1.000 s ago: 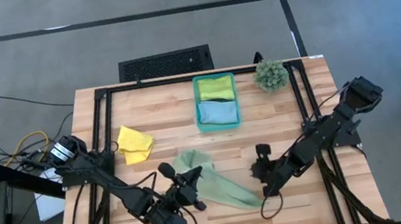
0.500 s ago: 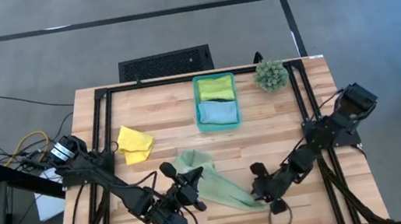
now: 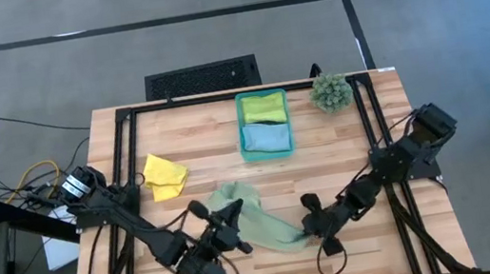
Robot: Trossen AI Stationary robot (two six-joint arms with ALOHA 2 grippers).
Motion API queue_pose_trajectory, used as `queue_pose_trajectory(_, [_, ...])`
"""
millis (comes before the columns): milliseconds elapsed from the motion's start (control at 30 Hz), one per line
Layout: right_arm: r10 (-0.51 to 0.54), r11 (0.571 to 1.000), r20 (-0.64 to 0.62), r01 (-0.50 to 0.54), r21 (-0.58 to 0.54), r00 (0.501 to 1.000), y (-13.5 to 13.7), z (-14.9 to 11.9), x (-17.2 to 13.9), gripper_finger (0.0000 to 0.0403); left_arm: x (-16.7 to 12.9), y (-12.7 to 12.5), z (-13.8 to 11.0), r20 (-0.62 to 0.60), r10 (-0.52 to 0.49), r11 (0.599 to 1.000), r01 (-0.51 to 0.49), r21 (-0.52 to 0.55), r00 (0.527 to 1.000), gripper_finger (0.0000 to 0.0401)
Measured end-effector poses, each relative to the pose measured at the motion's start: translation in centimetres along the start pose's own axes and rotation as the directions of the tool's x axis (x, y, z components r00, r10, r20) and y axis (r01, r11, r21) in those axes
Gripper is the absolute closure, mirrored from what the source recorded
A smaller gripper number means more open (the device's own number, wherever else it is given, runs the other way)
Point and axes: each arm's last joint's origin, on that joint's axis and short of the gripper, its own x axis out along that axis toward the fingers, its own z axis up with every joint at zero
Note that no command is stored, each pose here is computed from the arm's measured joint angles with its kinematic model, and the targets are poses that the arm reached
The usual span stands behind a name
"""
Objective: Fold microfiber towels
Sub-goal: Fold the green microfiber cloth
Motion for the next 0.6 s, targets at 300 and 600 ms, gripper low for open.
queue_pose_trajectory(300, [-0.279, 0.939, 0.447, 0.339, -0.061, 0.85, 3.0, 3.1, -9.5, 0.0384, -7.5, 1.5, 7.3, 0.166, -0.29, 0.927, 0.319, -0.195, 0.943, 0.0401])
queue_pose_trajectory(600, [0.134, 0.979, 0.682, 0.01, -0.204, 0.719, 6.2, 3.3, -18.5, 0.0387, -9.4, 1.7, 8.0, 0.228, -0.383, 0.878, 0.429, -0.212, 0.895, 0.0401])
